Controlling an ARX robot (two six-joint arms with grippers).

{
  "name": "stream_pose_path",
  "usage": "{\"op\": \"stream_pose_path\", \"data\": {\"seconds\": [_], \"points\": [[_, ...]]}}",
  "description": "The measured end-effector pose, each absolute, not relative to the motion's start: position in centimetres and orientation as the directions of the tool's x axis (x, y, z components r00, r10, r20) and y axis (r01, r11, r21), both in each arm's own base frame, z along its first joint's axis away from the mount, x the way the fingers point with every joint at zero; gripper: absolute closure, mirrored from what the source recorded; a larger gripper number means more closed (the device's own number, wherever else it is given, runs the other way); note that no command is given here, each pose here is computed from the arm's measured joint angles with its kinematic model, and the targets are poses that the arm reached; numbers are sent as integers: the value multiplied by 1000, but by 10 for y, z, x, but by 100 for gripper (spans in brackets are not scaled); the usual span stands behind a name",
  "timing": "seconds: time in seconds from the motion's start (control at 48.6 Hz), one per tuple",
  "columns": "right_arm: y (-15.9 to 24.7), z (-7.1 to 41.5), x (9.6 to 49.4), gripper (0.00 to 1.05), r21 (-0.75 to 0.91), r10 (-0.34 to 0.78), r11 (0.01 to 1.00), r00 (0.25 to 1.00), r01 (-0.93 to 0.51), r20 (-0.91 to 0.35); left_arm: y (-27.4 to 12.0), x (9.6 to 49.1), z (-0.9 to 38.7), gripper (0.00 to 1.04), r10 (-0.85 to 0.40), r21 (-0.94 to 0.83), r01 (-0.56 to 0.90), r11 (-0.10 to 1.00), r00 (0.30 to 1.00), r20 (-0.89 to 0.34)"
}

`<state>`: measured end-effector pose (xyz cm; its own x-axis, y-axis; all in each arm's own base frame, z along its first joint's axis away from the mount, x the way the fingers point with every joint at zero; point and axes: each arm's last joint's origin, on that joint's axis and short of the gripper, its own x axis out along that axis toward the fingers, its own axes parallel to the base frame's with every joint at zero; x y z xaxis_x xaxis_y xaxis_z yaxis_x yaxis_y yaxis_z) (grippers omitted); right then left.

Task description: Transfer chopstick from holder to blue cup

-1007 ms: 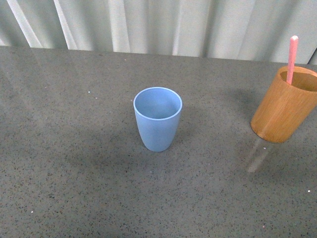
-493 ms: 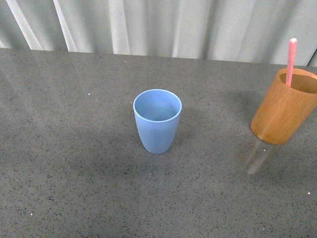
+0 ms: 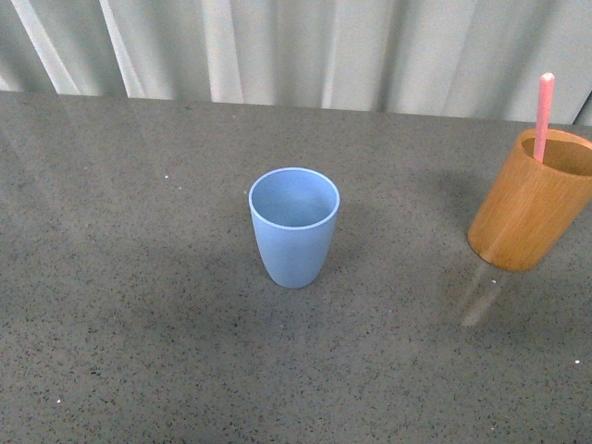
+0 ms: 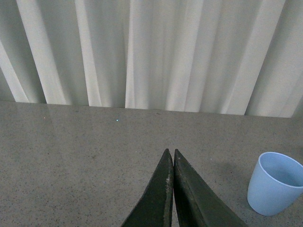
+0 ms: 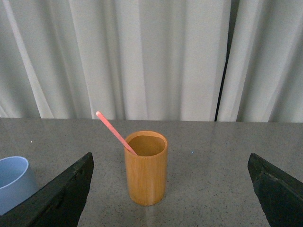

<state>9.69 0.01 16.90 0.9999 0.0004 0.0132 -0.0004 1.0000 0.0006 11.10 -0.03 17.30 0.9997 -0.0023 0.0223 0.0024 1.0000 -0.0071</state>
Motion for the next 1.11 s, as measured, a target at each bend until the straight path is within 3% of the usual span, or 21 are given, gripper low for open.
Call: {"op": "stream_pose_path", "data": {"seconds": [0.576,1.069,1.11], "points": [[0,169,97,10,1,0,1000,1000,0,13,0,97,170,100,-2,-8,2,1000,1000,15],[0,169,97,10,1,0,1000,1000,0,13,0,97,170,17,-2,-7,2,1000,1000,16],[-1,168,97,10,0,-28,1000,998,28,-62,0,97,170,8,-2,-7,2,1000,1000,16]]}}
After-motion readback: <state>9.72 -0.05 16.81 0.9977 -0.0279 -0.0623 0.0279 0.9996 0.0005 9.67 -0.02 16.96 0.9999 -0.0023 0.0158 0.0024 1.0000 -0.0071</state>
